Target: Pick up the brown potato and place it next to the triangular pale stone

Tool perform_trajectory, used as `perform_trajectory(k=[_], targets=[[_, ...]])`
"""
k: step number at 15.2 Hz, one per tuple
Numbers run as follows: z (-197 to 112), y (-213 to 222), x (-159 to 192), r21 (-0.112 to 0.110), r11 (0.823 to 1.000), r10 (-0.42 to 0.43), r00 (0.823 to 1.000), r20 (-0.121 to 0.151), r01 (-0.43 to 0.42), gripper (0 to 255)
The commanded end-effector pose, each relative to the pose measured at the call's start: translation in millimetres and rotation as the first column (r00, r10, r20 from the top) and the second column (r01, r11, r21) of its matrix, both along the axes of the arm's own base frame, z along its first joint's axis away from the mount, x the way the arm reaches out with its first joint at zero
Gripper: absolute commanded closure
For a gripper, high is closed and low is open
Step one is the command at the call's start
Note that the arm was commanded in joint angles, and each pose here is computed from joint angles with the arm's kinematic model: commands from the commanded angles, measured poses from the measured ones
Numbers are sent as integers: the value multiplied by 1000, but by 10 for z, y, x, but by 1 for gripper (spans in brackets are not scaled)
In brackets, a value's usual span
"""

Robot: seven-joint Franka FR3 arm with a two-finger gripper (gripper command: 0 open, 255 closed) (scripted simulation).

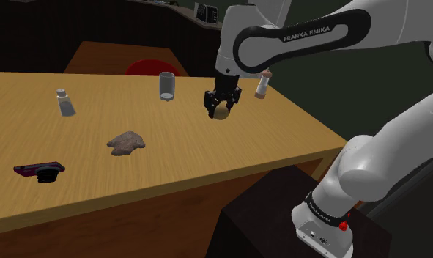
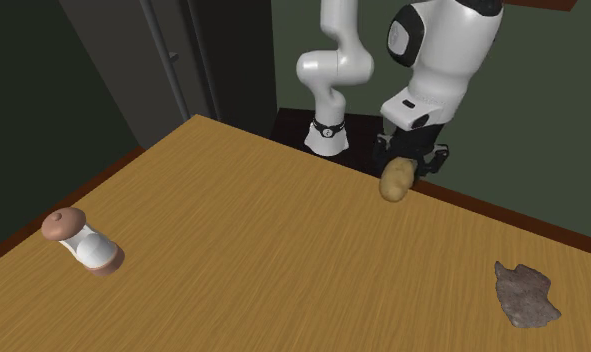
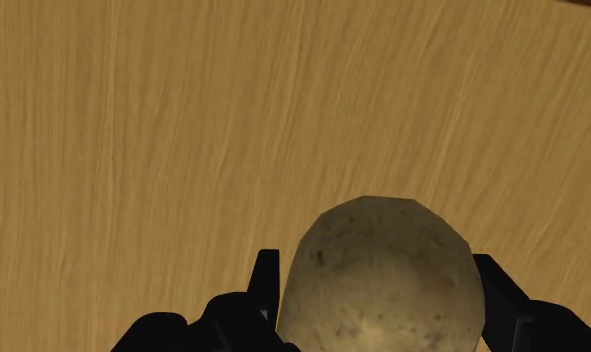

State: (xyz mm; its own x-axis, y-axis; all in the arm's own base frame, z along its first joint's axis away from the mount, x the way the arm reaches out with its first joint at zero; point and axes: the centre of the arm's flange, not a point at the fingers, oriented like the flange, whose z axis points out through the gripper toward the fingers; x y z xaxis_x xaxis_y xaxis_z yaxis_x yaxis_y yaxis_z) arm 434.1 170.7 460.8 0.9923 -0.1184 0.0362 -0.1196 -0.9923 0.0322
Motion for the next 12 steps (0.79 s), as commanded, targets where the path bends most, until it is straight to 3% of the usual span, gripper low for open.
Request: perform_trajectory(k=[1,12], targets=[[-31,294,37,1,1000,-1,1000,0,1,255],[-26,1737,204,1,1000,-1,1000,0,1,255]])
